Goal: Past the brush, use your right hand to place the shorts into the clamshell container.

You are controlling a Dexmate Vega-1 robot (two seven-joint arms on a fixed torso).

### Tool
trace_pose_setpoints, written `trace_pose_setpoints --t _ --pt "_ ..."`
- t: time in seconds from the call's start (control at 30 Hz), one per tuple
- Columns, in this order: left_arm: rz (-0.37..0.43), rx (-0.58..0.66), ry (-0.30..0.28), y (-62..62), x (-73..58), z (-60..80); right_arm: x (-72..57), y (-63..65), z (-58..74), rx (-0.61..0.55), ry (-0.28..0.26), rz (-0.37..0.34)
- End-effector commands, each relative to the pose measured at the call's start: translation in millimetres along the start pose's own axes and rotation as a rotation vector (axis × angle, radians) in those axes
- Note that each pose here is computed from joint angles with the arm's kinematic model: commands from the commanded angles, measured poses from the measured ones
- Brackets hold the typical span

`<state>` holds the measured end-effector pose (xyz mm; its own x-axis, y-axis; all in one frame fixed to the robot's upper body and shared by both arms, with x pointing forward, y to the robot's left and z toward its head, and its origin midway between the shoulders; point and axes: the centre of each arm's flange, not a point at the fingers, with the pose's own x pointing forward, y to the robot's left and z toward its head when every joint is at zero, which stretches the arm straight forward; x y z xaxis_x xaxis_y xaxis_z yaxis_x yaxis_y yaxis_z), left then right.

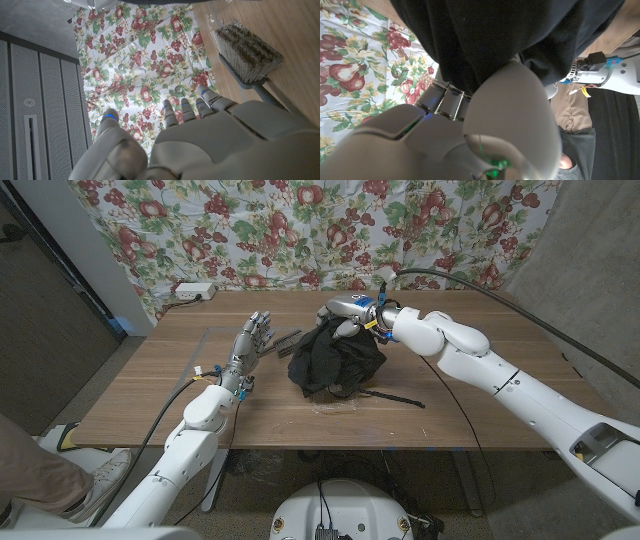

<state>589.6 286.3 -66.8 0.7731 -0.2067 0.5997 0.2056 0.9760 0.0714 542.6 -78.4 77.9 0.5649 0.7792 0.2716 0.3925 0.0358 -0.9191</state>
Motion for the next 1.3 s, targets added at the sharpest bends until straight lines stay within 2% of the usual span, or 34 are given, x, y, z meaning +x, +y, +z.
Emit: trace_pose_setpoints --t 0.03,0.13,0.2,0.57,0.93,1.3 --pt "0.002 0.001 -0.003 1.0 0.4 1.5 9.7 16.5 -3.6 -0.001 0.001 0.034" --pt "0.003 0.002 -0.002 1.7 0.3 1.9 12.8 20.4 -3.3 -0.012 0.001 0.043" --pt "0.003 0.001 -0.002 2.1 0.3 2.3 14.1 21.5 0.1 -0.068 0.003 0.049" --pt "0.007 -0.001 0.002 3.7 0.7 0.7 21.9 30.4 2.5 -0.076 -0.003 0.078" --pt "0.006 0.000 0.006 5.9 2.8 0.3 28.7 42.3 -5.0 -0.086 0.019 0.101" --pt "0.001 -0.001 0.009 1.7 2.9 -0.2 25.8 54.2 -10.1 -0.098 0.042 0.098"
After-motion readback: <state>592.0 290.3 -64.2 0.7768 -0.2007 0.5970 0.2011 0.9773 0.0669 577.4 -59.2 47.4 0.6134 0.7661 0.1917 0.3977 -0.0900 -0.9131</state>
